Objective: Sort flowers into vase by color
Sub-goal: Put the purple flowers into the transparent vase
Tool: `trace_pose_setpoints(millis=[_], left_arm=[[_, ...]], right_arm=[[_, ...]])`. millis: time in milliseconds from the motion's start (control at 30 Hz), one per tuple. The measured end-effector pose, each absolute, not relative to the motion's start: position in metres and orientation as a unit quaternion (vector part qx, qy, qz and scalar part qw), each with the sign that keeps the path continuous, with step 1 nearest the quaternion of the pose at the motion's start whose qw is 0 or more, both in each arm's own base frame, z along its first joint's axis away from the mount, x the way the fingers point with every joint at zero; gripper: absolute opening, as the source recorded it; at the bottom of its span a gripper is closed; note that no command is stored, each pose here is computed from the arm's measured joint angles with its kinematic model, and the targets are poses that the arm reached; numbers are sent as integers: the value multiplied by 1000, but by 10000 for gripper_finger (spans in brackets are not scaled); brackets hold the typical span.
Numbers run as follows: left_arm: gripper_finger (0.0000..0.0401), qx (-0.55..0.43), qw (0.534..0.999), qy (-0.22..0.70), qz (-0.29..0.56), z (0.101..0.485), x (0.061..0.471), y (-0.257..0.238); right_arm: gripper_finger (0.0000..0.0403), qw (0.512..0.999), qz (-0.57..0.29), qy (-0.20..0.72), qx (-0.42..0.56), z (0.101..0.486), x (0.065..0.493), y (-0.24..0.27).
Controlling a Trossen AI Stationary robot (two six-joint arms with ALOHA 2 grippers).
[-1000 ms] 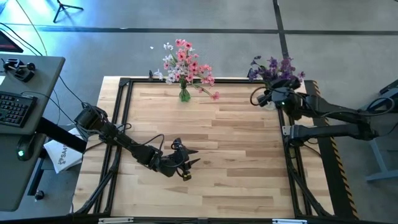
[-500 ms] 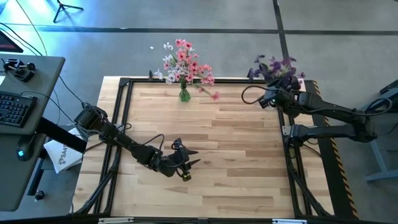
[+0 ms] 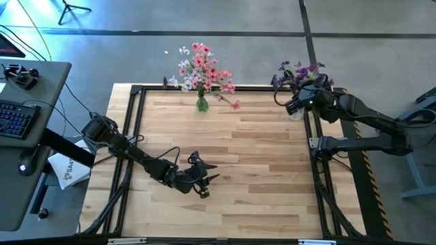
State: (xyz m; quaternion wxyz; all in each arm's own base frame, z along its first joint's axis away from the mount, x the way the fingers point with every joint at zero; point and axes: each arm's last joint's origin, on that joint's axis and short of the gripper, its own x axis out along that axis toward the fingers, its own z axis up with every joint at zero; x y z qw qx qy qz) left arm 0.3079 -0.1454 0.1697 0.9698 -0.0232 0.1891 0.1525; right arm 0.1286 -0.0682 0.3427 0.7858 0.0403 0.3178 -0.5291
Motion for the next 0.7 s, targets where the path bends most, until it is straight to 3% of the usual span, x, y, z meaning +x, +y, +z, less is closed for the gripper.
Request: trace_pose_setpoints(millis=[133, 233, 367, 533, 700], left_arm=[[145, -23, 970, 189, 152, 170, 308, -145], [145, -24, 970, 189, 153, 170, 308, -145], [145, -24, 970, 189, 153, 170, 308, -145], [145, -24, 970, 189, 153, 170, 308, -145], [145, -24, 970, 189, 153, 170, 308, -145]], right_arm=[[212, 798, -524, 295, 45, 349, 131, -69], [216, 794, -531, 296, 17, 342, 135, -71], [157, 788, -532, 309, 4, 325, 140, -75], [26, 767, -544, 340, 0, 304, 138, -78], [18, 752, -550, 363, 10, 288, 135, -79]])
